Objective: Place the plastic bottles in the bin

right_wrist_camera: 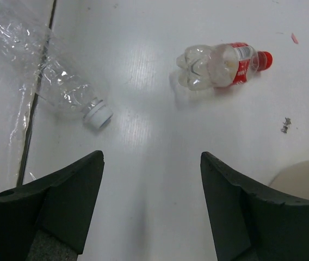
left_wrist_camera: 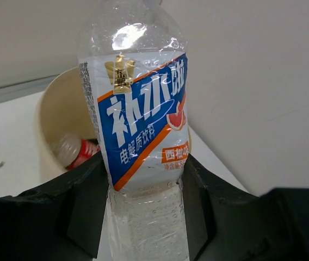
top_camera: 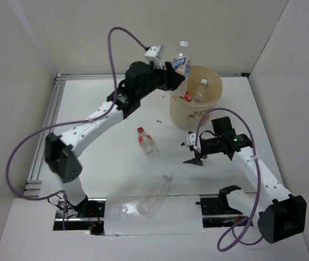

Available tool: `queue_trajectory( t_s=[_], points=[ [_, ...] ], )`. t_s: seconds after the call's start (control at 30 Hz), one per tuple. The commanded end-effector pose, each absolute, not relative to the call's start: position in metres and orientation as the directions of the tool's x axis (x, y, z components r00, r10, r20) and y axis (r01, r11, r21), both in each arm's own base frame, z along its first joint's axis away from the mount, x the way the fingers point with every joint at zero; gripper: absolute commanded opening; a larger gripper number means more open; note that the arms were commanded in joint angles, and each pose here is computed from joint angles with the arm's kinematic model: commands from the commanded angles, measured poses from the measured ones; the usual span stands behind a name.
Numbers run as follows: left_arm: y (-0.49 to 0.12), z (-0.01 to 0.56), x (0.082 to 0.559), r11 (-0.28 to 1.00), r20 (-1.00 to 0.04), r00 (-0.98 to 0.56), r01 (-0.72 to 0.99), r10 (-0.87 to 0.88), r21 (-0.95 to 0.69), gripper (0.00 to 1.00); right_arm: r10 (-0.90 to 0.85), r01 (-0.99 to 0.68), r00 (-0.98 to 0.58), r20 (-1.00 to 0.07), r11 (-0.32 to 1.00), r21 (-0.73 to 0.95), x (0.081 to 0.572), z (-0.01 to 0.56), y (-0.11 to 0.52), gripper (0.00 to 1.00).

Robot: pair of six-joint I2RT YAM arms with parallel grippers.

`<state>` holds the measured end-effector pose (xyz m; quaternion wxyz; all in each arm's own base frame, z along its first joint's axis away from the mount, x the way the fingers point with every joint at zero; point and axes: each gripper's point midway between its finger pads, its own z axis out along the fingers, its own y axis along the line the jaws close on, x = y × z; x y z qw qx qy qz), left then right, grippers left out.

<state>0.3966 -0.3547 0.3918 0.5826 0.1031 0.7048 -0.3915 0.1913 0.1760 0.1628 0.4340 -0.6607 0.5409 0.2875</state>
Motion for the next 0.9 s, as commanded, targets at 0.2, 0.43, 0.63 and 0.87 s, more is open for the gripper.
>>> queue_trajectory(
  t_s=[0.2,0.43,0.63,0.87],
  points=[
    [-0.452,0.379,0.443,0.598,-0.900,-0.329,0.673,-0.285,-0.435,0.99,-0.452,-0.931,0.364,-0.814,-0.146,-0.334,0.176,0.162,0.192,1.00],
    [-0.425,0.396,0.433,0.654,-0.920,-0.272,0.648,-0.281,-0.391,1.00,-0.400,-0.871,0.483,-0.779,-0.305,-0.384,0.158,0.146,0.219,1.00],
    [-0.319,0.354,0.392,0.822,-0.921,-0.303,0.438,-0.245,-0.363,1.00,-0.349,-0.792,0.564,-0.749,-0.487,-0.369,0.129,0.115,0.255,1.00],
    [-0.214,0.232,0.317,0.873,-0.816,-0.484,0.191,-0.314,-0.449,1.00,-0.352,-0.717,0.614,-0.706,-0.623,-0.313,0.102,0.062,0.291,1.00]
  ],
)
